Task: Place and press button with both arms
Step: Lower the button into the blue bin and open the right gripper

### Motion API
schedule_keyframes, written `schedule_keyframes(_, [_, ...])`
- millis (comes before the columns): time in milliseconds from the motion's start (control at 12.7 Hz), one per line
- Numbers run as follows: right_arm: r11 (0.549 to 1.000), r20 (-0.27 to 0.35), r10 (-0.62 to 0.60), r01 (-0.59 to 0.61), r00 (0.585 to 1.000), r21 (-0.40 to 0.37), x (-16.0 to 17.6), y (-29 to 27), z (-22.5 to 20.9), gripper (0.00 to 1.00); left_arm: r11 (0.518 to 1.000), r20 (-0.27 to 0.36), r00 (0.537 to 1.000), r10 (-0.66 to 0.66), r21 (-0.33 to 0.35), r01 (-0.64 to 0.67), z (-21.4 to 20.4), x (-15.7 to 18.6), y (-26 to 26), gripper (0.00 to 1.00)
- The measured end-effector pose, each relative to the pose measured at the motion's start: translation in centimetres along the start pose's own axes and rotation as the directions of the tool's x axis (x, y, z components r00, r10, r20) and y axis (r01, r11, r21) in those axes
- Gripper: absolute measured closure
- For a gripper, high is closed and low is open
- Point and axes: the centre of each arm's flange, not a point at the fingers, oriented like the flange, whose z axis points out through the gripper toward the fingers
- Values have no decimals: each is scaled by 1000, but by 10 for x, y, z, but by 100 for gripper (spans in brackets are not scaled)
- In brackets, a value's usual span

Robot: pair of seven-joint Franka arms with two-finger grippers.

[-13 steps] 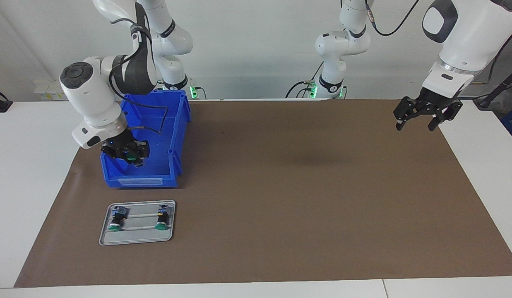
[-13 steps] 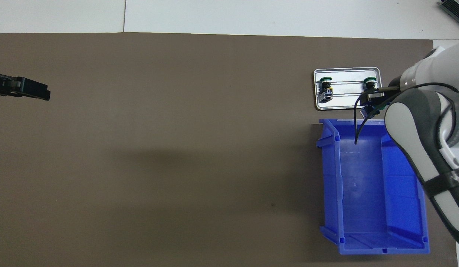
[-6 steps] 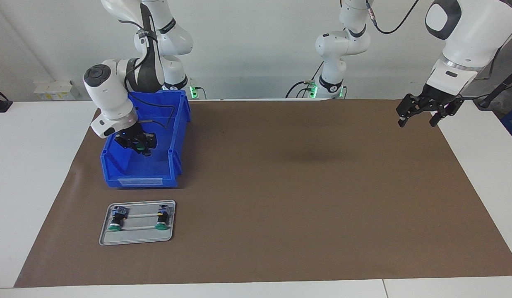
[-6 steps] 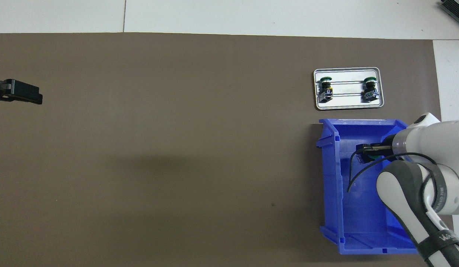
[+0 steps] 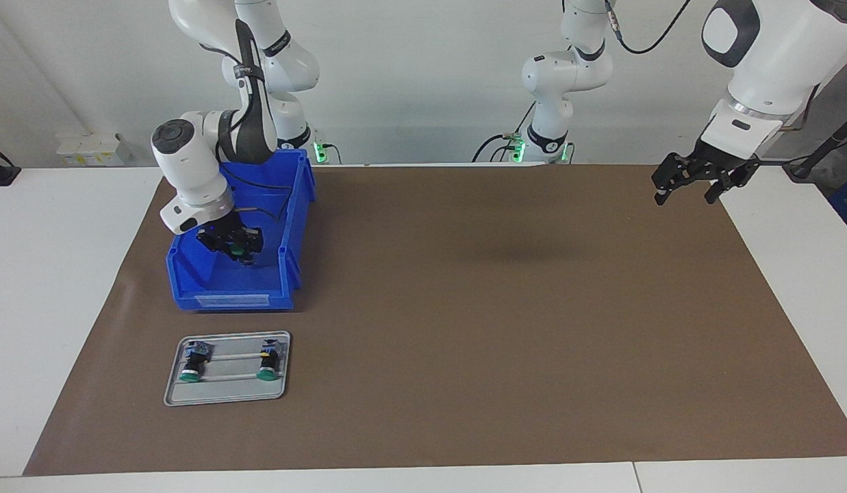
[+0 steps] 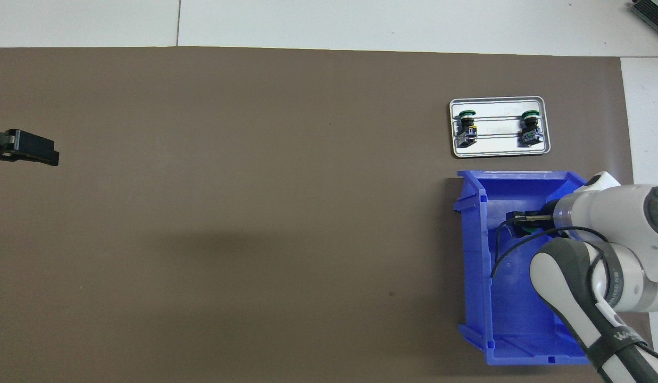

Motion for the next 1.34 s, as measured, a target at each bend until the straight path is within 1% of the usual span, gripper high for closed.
schedule_keyframes(79, [1000, -1, 1, -1, 1000, 0, 0, 0, -1, 48, 1000, 5, 1000, -8, 0, 8, 0, -1, -4, 0])
schedule_keyframes(236, [1000, -19, 2, -2, 1000, 1, 5, 0, -8, 23, 1000, 11, 1000, -16, 0, 16, 1, -3, -9, 0])
schedule_keyframes(314, [1000, -28, 2, -2, 1000, 1, 9, 0, -16, 11, 1000, 12, 1000, -16, 0, 16, 1, -3, -9, 0])
schedule_keyframes(393, [1000, -30, 1, -1, 1000, 2, 15, 0, -29, 0, 1000, 15, 1000, -16, 0, 16, 2, -4, -9, 0])
schedule_keyframes(628, [1000, -42, 0, 0, 999, 3, 37, -1, -83, 0, 1000, 16, 1000, -16, 0, 16, 2, -4, -8, 0])
schedule_keyframes(864, [1000, -53, 1, -1, 999, 4, 52, 0, -129, 0, 1000, 15, 1000, -15, 1, 15, 2, -5, -8, 0])
schedule_keyframes(1021, [1000, -53, 4, -4, 999, 4, 58, 2, -165, 0, 1000, 14, 1000, -15, 1, 15, 1, -5, -8, 0])
schedule_keyframes(1178, [1000, -52, 21, -21, 998, 3, 62, 11, -212, 0, 1000, 14, 1000, -15, 1, 15, 1, -5, -8, 0])
schedule_keyframes(1335, [999, -36, 35, -35, 999, 3, 57, 19, -260, 0, 1000, 14, 1000, -15, 1, 15, 1, -5, -8, 0])
